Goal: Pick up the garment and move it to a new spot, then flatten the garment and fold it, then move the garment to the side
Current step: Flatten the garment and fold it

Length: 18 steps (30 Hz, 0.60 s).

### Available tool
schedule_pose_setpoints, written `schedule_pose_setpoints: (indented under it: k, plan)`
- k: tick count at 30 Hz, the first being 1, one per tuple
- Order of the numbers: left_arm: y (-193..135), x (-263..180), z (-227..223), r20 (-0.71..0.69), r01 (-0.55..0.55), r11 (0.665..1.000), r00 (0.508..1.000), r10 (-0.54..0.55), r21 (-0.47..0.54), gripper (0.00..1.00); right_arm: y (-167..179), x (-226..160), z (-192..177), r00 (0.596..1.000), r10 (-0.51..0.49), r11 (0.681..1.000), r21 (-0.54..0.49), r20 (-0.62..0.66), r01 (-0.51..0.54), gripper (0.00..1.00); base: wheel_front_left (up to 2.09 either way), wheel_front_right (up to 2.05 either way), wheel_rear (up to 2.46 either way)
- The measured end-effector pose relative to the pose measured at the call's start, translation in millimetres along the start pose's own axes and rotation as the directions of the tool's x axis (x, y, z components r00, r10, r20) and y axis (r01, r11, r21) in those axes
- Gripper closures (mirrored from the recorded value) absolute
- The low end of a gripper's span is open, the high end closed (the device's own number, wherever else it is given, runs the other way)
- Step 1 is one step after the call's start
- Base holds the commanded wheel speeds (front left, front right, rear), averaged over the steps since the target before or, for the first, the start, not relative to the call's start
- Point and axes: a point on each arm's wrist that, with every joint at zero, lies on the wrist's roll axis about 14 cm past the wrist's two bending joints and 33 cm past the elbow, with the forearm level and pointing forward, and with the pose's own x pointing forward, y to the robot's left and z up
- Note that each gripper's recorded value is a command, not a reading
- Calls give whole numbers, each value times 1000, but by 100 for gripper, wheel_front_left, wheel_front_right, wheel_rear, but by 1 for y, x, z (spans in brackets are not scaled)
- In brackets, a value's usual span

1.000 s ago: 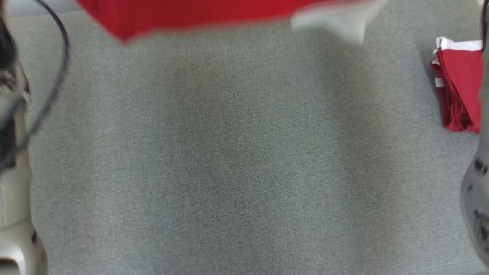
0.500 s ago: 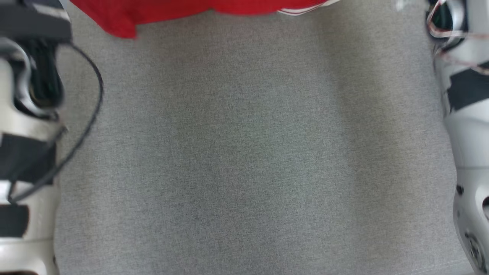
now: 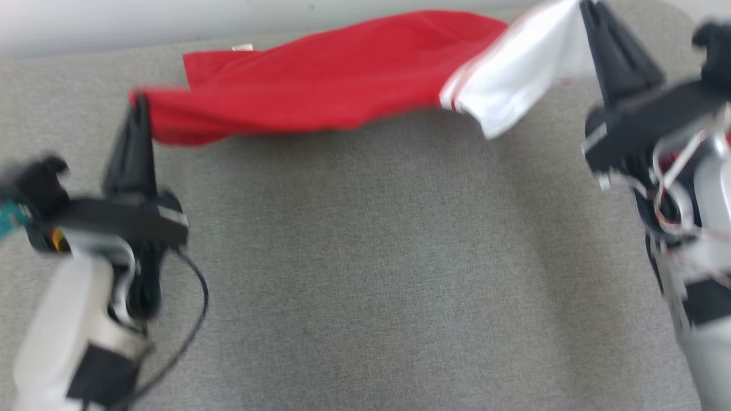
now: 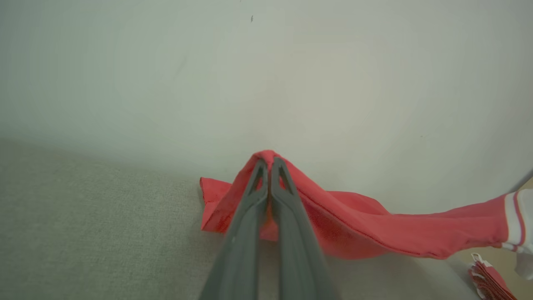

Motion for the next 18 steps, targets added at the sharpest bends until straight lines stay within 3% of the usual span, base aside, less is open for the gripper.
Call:
schedule_pose_setpoints:
  k: [12,18]
  plan:
    - [15,-97,-33,-107,-144,987,985,135,-74,100,4,-95,-57,978,-98,983,138,-183,124,100,0,0,0]
    - [18,-139,-52,-192,-228,961,961,197,-154,100,12,-135,-83,948,-112,966,192,-299,175,100,0,0,0]
